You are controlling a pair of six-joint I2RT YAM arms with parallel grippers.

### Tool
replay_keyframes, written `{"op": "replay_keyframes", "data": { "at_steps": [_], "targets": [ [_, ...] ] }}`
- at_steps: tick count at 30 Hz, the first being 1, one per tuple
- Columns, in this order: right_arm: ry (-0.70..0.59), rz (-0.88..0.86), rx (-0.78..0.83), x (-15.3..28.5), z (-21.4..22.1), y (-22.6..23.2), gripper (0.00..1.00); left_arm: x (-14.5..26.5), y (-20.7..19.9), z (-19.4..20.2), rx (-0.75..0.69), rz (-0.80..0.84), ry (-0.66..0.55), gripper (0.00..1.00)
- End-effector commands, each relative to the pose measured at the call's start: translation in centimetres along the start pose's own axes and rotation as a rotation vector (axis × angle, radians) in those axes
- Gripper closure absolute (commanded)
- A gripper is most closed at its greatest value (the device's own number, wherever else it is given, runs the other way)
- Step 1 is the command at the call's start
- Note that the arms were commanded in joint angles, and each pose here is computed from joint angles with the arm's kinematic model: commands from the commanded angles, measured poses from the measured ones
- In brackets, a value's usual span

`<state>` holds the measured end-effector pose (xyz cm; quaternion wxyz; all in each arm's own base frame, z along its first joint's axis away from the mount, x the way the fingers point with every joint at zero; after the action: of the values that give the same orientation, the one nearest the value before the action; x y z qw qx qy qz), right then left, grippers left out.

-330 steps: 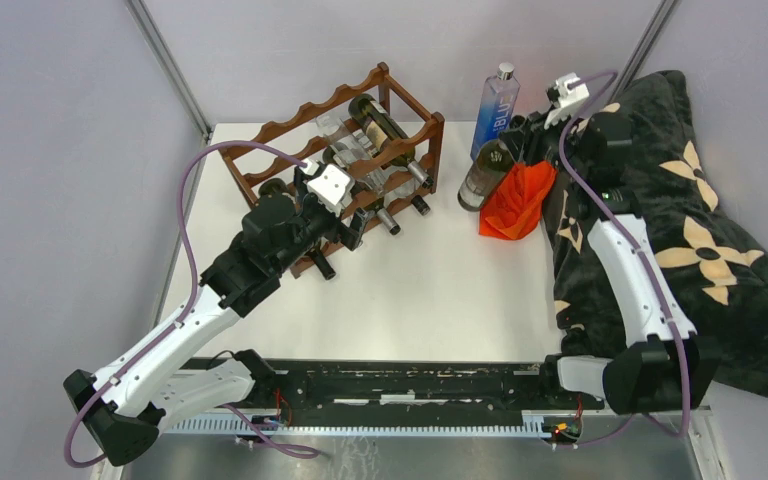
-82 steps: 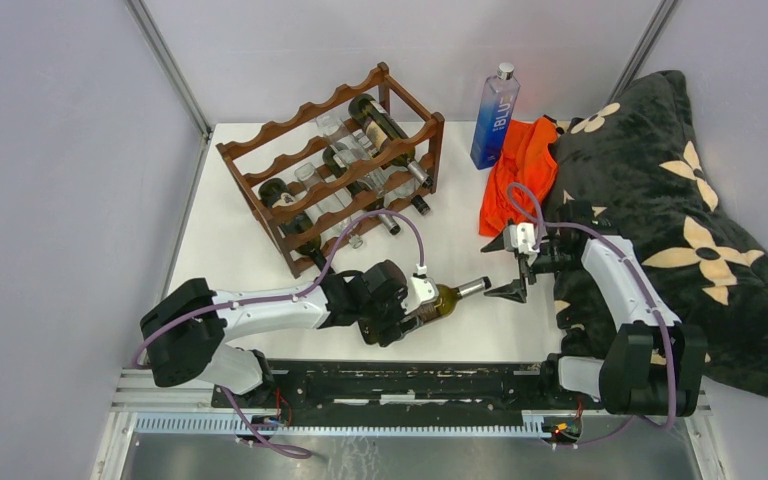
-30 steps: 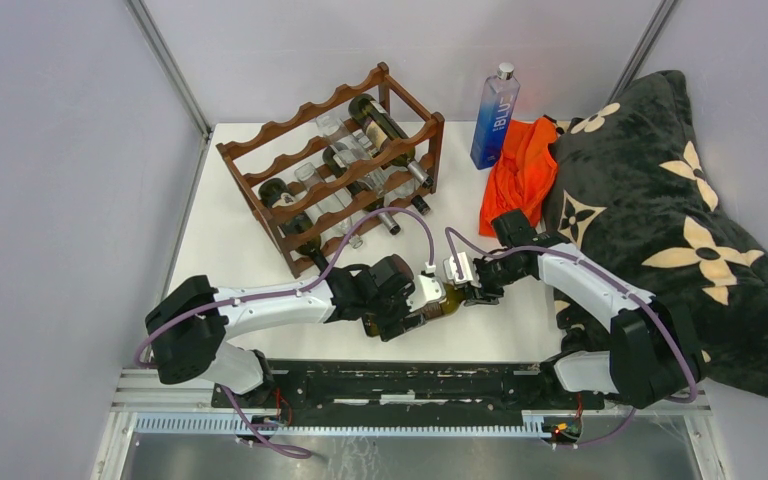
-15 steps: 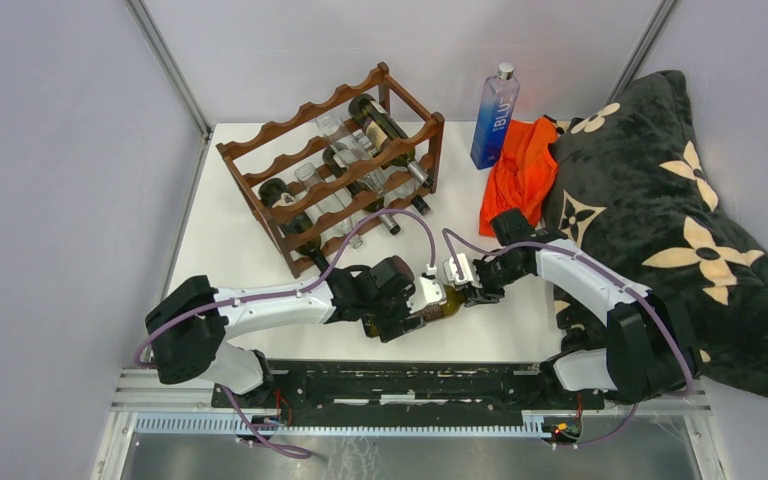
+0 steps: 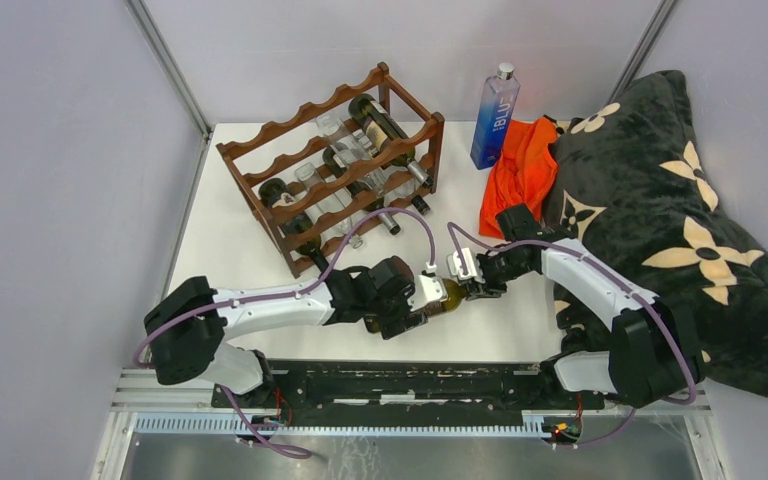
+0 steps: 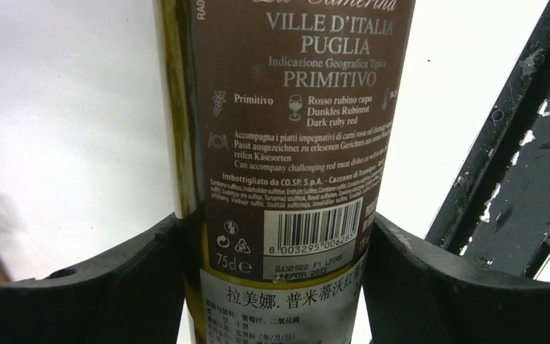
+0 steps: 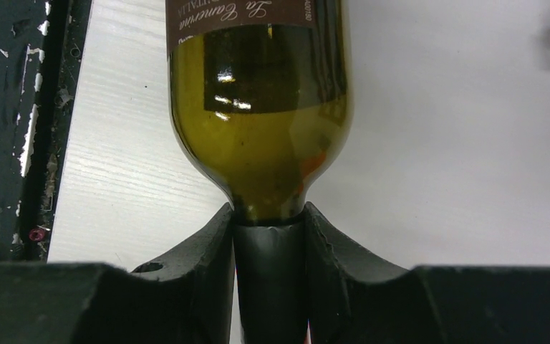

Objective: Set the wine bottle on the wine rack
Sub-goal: Adjust the wine bottle at the center of the board.

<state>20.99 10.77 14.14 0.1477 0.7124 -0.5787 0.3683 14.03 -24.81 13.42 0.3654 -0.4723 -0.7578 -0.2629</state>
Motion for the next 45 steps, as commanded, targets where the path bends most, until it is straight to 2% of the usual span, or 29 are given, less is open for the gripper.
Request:
{"op": "replay_keyframes", "data": {
  "at_steps": [1, 3, 7, 15, 30, 45],
  "targets": [
    [-0.116, 0.039, -0.011, 0.8, -1.5, -0.3, 1.00, 1.3, 0.7, -2.4, 0.047, -0.094, -0.167, 0.22],
    [-0.127, 0.040, -0.013, 1.0, -1.5, -0.3, 1.00, 1.7, 0.7, -2.4, 0.052, -0.102, -0.183, 0.17],
    [-0.144, 0.041, -0.017, 1.2, -1.5, -0.2, 1.00, 2.1, 0.7, -2.5, 0.058, -0.104, -0.196, 0.01],
    [-0.147, 0.041, -0.022, 1.3, -1.2, -0.1, 1.00, 2.7, 0.6, -2.8, 0.069, -0.094, -0.215, 0.00],
    [-0.181, 0.039, -0.035, 1.7, -1.3, 0.0, 1.00, 7.5, 0.6, -4.3, 0.170, -0.104, -0.346, 0.00],
    [-0.218, 0.018, -0.066, 1.8, -1.2, 0.1, 1.00, 12.9, 0.5, -7.1, 0.261, -0.073, -0.553, 0.00]
  ]
}}
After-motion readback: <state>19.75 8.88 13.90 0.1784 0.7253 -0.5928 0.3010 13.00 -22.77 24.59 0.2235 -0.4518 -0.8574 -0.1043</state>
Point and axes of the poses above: each gripper's point midway between its finger pads, its own x axis back along the fingers, its own y axis along the line the jaws close on, z = x × y, the point moved 9 cm from there along x, back along the fingers, and after that the axes turned 8 degrees about x, right-handed, at the moved point
